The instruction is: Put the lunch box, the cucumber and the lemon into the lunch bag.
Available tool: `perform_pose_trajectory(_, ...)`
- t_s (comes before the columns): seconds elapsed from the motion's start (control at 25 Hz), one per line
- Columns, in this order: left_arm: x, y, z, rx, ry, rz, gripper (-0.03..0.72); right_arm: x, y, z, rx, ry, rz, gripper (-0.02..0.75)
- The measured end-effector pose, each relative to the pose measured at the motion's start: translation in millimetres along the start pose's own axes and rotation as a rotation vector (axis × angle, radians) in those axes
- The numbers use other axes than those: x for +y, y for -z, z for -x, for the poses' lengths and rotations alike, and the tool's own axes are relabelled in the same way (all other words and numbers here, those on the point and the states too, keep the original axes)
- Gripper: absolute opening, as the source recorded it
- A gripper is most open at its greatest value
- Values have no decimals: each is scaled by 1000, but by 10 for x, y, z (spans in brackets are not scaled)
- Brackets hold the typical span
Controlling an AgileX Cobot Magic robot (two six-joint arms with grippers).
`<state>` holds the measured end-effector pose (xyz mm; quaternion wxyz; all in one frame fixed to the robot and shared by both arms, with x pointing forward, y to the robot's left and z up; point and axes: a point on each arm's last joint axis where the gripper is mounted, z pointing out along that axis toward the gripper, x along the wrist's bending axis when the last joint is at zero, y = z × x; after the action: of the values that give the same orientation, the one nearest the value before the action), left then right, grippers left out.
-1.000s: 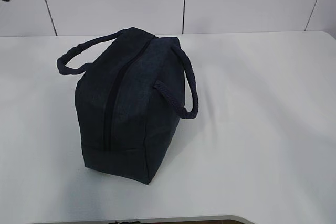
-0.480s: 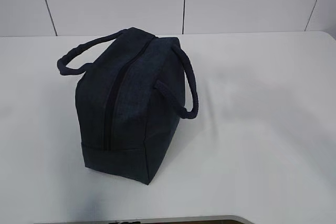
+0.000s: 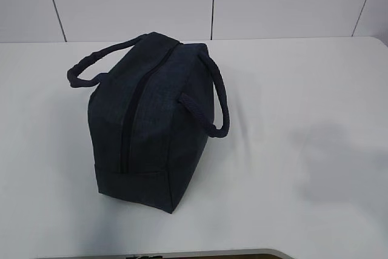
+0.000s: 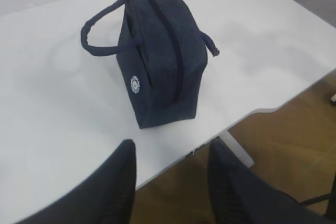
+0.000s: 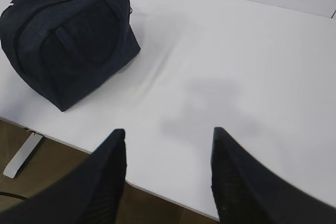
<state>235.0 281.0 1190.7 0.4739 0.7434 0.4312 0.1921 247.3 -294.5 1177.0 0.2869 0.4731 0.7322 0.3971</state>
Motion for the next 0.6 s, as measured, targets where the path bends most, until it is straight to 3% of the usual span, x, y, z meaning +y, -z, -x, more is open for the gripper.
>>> perform_pose_trajectory(0.28, -456, 123, 21, -1, -14, 57, 302, -467, -144, -25, 2, 44, -24, 396)
perform_pose_trajectory(0.6, -966, -88, -77, 45, -17, 9, 269, -987, -353, -56, 5, 60, -20, 396)
